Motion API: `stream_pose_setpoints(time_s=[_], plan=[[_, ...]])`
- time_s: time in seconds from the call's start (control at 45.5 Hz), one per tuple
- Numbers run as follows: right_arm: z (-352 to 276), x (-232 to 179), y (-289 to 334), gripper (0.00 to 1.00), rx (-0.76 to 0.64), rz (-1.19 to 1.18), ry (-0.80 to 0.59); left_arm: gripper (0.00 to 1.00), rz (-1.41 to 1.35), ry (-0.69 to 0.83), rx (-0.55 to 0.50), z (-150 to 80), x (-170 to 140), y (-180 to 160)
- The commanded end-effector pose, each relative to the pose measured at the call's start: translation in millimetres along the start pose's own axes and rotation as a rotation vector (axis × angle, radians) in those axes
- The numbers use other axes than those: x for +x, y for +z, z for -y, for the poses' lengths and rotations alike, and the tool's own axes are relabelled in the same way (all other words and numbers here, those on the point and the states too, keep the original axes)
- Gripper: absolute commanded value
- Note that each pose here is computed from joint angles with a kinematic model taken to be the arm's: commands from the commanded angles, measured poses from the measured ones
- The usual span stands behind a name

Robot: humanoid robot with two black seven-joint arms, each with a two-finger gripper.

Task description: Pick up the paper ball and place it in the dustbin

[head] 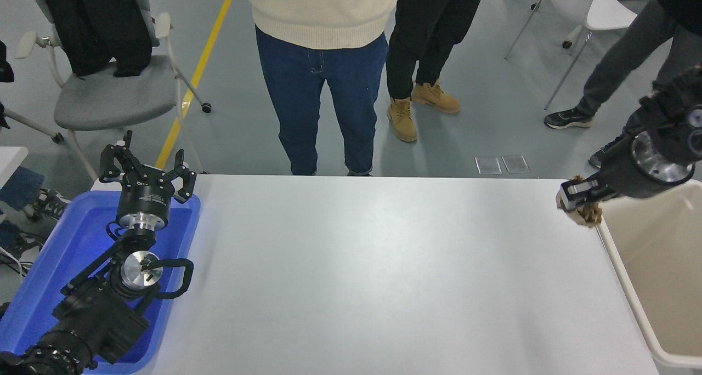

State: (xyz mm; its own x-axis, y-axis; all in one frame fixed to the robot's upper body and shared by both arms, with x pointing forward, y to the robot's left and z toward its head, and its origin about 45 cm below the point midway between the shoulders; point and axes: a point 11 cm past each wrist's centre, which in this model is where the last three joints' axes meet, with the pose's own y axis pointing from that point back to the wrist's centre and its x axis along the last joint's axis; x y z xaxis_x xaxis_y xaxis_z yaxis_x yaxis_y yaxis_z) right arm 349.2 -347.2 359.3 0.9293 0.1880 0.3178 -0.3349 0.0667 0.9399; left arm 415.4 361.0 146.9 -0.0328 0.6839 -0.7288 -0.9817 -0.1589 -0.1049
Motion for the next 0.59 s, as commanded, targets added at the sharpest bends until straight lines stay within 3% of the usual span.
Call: stream_pose_setpoints(time_s=[0.0,0.264,0.571], plan=[[-37.6,1.6,8.5,0.00,-0.035,0.011,0.036,0.99,0.000,0.000,0.000,-0.1,0.1,0.1],[-39.9,-1.6,31.4,0.00,-0.107,0.025,0.033,0.99,0.000,0.000,0.000,-0.1,0.1,0.1],[-19.6,-29.7,172.9,0.00,-0.383,0.129,0.061,0.99,0.000,0.000,0.000,-0.1,0.1,0.1]])
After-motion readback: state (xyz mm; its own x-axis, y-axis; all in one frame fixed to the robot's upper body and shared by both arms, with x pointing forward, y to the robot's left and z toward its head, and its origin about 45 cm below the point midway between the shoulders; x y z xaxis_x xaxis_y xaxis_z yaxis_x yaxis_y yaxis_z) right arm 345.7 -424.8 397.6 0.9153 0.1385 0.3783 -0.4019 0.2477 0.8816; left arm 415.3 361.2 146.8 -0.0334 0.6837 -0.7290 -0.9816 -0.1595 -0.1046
